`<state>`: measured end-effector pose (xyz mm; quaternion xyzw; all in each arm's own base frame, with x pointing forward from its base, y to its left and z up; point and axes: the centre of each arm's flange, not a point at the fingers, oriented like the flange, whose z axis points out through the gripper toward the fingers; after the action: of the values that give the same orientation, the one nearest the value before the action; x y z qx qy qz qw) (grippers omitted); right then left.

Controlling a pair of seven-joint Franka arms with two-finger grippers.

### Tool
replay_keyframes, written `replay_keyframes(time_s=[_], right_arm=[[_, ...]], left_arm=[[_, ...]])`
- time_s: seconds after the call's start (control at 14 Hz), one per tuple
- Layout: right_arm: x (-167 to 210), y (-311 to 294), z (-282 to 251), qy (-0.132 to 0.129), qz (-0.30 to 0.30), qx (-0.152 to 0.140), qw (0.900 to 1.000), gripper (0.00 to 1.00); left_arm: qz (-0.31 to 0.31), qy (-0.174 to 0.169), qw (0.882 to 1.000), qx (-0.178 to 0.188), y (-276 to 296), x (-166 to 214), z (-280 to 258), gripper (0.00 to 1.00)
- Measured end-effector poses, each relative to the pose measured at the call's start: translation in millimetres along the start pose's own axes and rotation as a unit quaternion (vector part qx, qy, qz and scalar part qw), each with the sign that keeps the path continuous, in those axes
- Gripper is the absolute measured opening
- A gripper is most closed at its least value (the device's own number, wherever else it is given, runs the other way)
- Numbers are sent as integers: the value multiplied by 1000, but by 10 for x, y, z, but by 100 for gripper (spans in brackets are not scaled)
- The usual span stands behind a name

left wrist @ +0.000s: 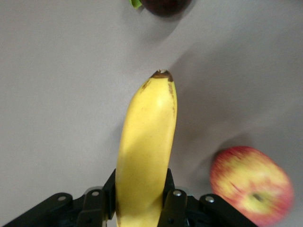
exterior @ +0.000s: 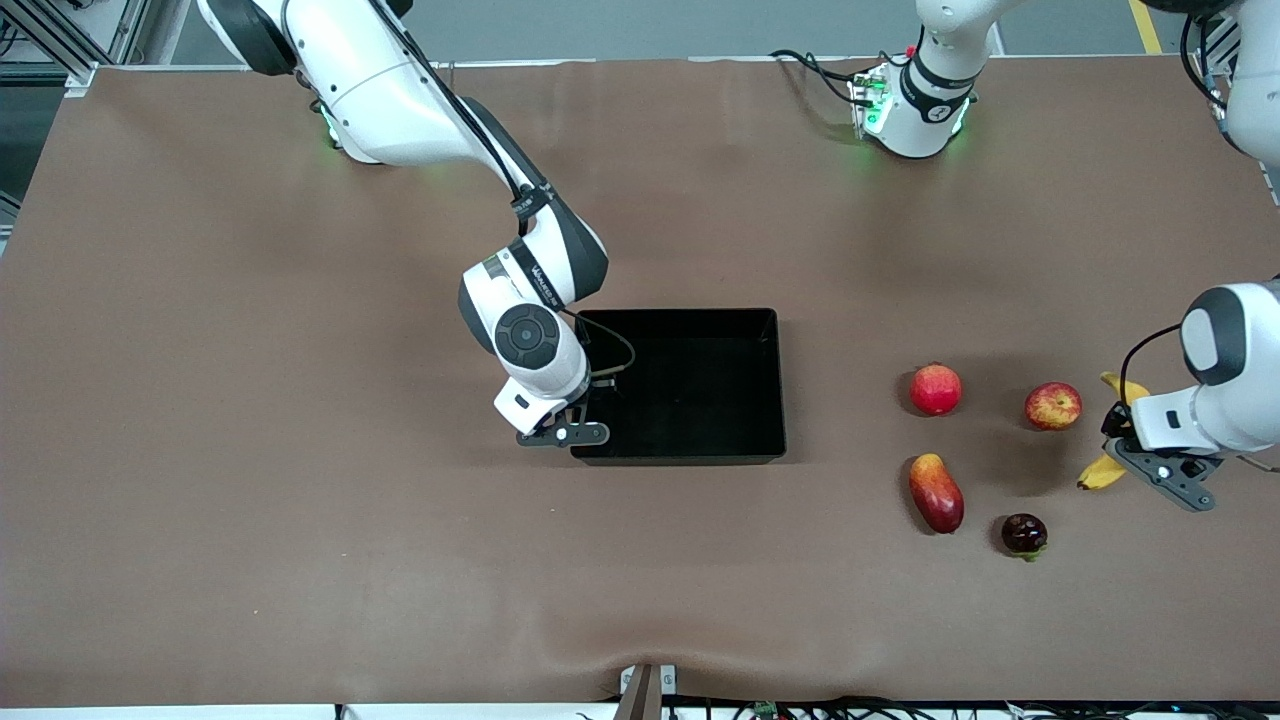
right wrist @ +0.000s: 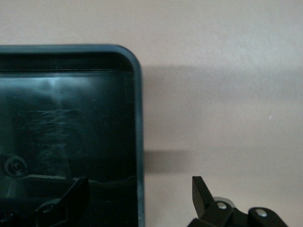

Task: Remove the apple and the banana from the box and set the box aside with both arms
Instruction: 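Place the banana by the fruits while the right gripper drags the tray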

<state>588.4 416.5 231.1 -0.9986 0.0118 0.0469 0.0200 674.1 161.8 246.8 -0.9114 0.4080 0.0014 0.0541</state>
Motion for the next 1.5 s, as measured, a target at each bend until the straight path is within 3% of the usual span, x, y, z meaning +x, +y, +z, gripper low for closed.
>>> replay_keyframes(time_s=[0.29, 0.64, 0.79, 0.86, 0.93, 1.07, 1.29, 1.5], right_arm=[[-151, -172, 53, -4, 19, -4, 1000, 56], [-81, -132, -193, 8, 13, 1, 1000, 4], [-37, -88, -541, 22, 8, 10, 1000, 4], [25, 40, -761, 23, 1, 11, 1000, 4], [132, 271, -1014, 23, -7, 12, 1000, 4], [444, 1083, -1518, 17, -16, 20, 1000, 4], [820, 2590, -1904, 9, -6, 35, 999, 4], [944, 4044, -1675, -6, -7, 43, 999, 4]], left_arm=[[80, 35, 996, 15, 11, 115, 361, 38], [132, 50, 990, 20, -83, 155, 609, 38], [140, 57, 988, 28, -114, 184, 639, 39], [140, 61, 988, 32, -119, 206, 634, 43], [138, 66, 988, 34, -117, 236, 620, 54], [113, 77, 990, 28, -107, 341, 528, 74], [44, 74, 996, -11, -11, 589, 83, 100], [-58, 42, 997, -32, 220, 830, -842, 100]])
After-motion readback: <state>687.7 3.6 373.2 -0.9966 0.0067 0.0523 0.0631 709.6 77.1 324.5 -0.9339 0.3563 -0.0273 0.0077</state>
